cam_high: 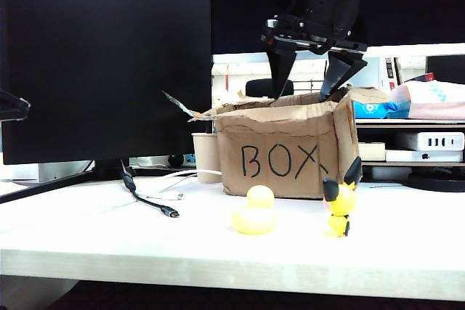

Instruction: Put the doll that is least similar in color compared to the others into the paper box.

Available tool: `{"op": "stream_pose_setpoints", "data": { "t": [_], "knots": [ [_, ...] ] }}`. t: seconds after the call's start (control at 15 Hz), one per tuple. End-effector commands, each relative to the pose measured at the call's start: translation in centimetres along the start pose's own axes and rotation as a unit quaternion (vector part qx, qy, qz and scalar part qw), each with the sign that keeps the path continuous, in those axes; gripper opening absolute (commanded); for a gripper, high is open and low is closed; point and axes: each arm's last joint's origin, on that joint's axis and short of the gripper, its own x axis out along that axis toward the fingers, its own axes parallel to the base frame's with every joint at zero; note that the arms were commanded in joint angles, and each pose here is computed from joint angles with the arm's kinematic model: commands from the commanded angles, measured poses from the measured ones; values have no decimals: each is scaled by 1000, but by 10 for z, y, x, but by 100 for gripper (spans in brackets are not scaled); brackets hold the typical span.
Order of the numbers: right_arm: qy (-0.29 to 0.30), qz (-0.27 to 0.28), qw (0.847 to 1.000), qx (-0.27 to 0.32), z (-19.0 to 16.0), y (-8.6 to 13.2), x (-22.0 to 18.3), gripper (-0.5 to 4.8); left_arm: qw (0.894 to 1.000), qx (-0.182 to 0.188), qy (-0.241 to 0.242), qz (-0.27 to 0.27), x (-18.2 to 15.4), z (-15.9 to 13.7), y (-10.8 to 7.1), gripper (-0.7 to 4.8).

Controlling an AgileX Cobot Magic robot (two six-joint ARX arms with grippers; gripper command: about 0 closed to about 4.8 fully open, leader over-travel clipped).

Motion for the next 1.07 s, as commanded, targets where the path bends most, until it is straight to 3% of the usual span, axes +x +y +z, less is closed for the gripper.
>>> {"op": "stream_pose_setpoints", "data": {
  "t": [0.07, 0.33, 0.4, 0.6, 0.73, 1.07],
  "knots": [
    [-7, 1, 1000, -2, 2, 1, -3, 479, 1000, 0, 7, 0, 0, -2, 0, -5],
    [-7, 1, 1000, -2, 2, 1, -3, 479, 1000, 0, 7, 0, 0, -2, 0, -5],
    [-6, 1, 1000, -1, 1, 1, -3, 449, 1000, 0, 7, 0, 0, -2, 0, -5],
    [3, 1, 1000, -1, -1, 1, -4, 30, 1000, 0, 7, 0, 0, -2, 0, -5],
    [-1, 2, 1000, -2, 0, 2, -7, -1, 1000, 0, 7, 0, 0, -2, 0, -5],
    [-20, 12, 1000, -11, -1, 10, -32, -2, 1000, 0, 7, 0, 0, -2, 0, -5]
  ]
}}
